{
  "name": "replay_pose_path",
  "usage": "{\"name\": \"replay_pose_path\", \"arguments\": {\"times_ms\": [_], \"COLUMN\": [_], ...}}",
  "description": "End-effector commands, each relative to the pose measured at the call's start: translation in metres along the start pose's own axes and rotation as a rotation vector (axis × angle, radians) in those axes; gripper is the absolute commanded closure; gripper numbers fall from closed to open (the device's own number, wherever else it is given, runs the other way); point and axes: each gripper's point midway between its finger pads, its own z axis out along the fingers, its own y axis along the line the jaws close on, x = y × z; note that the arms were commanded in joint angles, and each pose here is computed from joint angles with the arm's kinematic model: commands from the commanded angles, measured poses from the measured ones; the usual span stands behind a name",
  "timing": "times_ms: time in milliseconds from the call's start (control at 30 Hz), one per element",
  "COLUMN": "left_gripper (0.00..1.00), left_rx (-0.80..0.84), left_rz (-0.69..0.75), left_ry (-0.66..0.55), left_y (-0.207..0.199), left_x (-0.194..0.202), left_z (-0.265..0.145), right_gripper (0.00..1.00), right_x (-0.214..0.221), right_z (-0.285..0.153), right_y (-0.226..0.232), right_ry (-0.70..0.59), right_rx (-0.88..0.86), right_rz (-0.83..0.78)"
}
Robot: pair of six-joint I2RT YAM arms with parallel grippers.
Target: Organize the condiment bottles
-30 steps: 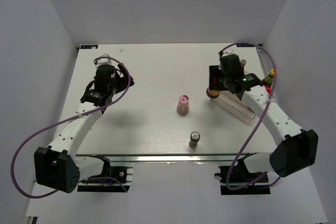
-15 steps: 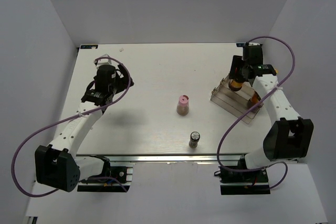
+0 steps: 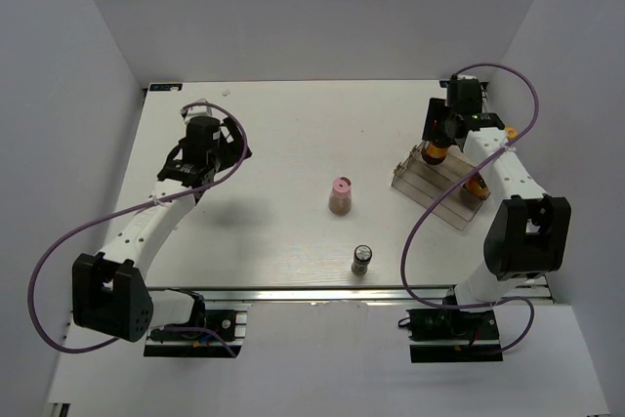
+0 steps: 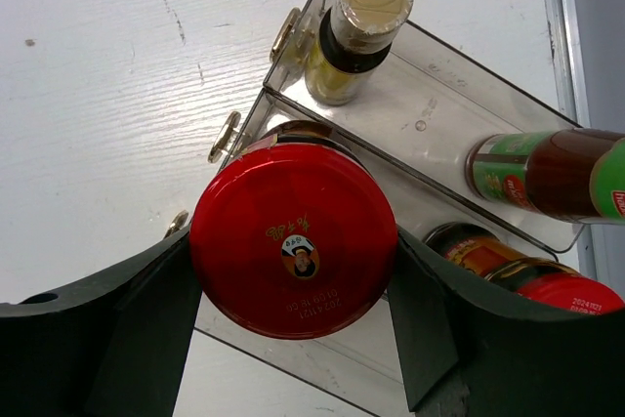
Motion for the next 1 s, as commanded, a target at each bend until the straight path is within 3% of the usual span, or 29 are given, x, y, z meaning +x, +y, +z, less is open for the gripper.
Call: {"name": "replay_pose_path", "arguments": {"times_ms": [0, 300, 500, 600, 833, 900, 967], "left_gripper": [0.02, 0.02, 0.02, 0.02, 0.02, 0.02, 0.02], "left_rx": [0.014, 0.009, 0.018, 0.020, 0.020, 0.020, 0.021], "left_rz": [-0.002, 0.003, 0.002, 0.002, 0.000, 0.000, -0.001], "left_ry": [-0.056, -0.043, -0.036, -0.037, -0.037, -0.037, -0.039], "left_y": [-0.009, -0.010, -0.011, -0.012, -0.011, -0.011, -0.011], "left_x": [-0.022, -0.020, -0.018, -0.019, -0.018, -0.019, -0.019], "left_z": [-0.003, 0.002, 0.002, 0.002, 0.000, -0.001, -0.002], "right_gripper": [0.87, 0.73, 0.70, 0.60, 0.18, 0.11, 0.11], "right_x": [-0.059, -0.019, -0.008, -0.008, -0.011, -0.014, -0.019], "right_z": [-0.012, 0.010, 0.025, 0.027, 0.023, 0.016, 0.008], "right_y": [0.000, 0.005, 0.006, 0.008, 0.008, 0.007, 0.007], "right_ry": [-0.194, -0.115, -0.077, -0.074, -0.075, -0.081, -0.095], "right_rx": [-0.008, -0.023, -0.013, -0.021, -0.023, -0.022, -0.029], "right_rz": [0.058, 0.085, 0.098, 0.105, 0.103, 0.103, 0.095]}}
